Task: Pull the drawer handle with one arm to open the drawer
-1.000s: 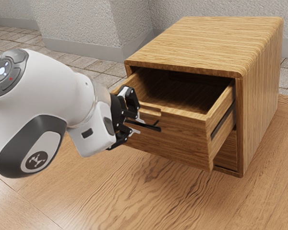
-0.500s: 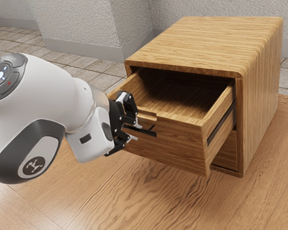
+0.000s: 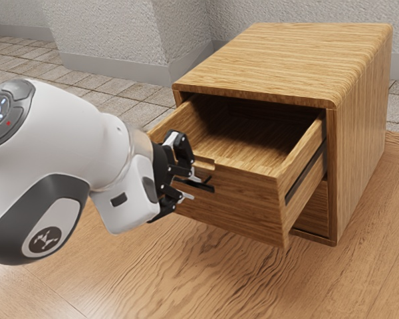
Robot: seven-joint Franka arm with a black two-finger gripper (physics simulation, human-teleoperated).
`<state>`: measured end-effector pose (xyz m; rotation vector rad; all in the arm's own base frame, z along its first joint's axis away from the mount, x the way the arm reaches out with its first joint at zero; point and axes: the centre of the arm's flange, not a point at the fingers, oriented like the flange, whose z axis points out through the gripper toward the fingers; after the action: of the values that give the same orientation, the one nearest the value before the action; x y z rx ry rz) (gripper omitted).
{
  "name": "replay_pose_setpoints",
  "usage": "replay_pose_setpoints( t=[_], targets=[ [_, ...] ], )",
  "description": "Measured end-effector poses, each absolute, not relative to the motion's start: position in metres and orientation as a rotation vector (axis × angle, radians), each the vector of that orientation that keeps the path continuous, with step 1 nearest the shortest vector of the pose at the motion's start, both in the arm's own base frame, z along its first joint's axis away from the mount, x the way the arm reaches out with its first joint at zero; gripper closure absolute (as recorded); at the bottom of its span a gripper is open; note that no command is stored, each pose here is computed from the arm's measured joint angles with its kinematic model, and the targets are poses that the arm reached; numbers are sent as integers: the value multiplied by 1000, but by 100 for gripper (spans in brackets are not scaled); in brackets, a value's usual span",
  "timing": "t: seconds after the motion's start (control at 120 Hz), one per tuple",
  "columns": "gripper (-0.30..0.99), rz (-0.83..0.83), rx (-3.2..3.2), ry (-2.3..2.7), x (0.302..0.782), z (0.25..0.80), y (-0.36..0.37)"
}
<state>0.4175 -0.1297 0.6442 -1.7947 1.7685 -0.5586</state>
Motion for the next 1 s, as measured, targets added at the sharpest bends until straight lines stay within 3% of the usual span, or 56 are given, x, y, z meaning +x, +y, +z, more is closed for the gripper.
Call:
replay_pose_setpoints(
  t=[1.0],
  targets=[
    [59,-543,-1808,1761,403,639,-129]
  ],
)
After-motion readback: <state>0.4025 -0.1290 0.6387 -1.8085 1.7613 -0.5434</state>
